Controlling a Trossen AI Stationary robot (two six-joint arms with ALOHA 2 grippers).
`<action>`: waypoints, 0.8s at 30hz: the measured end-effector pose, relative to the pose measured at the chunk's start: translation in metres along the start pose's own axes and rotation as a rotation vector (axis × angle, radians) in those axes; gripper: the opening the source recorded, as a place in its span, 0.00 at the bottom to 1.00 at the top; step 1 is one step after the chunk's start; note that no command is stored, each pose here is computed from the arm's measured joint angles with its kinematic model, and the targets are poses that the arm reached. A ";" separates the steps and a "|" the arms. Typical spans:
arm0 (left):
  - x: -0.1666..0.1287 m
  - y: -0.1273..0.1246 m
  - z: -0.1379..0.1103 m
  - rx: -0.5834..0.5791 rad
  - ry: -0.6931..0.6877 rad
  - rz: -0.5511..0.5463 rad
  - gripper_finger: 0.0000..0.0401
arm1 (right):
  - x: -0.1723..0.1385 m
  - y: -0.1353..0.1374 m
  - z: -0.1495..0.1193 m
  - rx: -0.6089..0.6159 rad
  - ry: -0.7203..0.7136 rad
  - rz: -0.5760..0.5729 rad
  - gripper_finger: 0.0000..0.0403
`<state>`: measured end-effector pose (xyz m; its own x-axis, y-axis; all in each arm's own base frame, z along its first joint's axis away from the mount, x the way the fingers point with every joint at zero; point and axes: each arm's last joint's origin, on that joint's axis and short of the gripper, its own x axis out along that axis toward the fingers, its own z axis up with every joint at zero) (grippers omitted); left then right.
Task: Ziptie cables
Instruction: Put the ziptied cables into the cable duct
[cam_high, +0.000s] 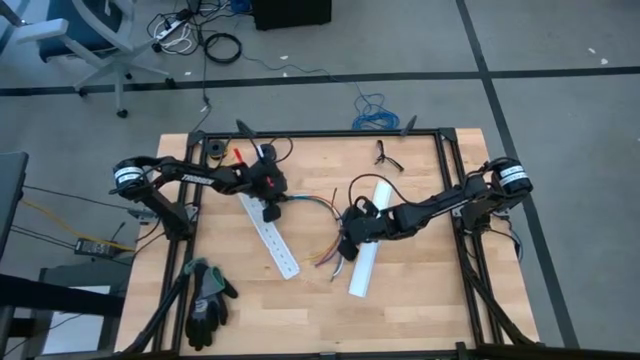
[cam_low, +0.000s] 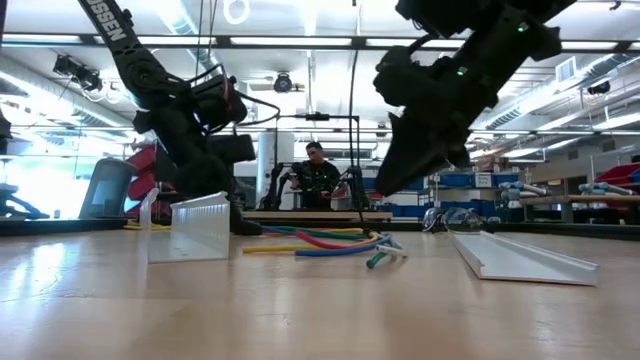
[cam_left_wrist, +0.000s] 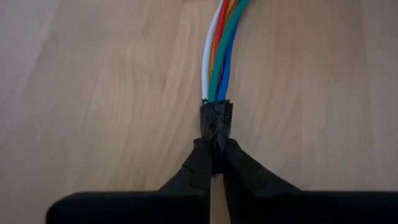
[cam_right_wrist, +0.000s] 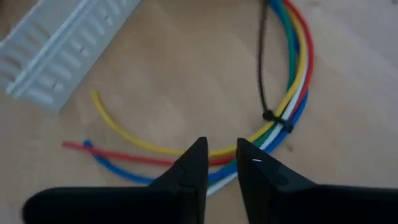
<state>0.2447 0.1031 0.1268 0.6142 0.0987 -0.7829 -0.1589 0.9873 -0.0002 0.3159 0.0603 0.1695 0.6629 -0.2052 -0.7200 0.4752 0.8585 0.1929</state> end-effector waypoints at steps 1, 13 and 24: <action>0.000 -0.001 0.002 0.006 0.003 0.005 0.06 | -0.001 0.001 -0.003 -0.011 0.013 -0.003 0.12; -0.022 -0.041 0.071 0.005 0.076 -0.081 0.05 | -0.013 0.009 -0.035 -0.063 0.178 -0.071 0.00; -0.055 -0.118 0.090 0.125 0.188 -0.232 0.05 | -0.019 0.013 -0.045 -0.096 0.191 -0.110 0.00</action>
<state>0.2993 -0.0071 0.2255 0.4671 -0.1441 -0.8724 0.0723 0.9895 -0.1248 0.2832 0.0960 0.1559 0.4841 -0.2153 -0.8481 0.4756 0.8783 0.0485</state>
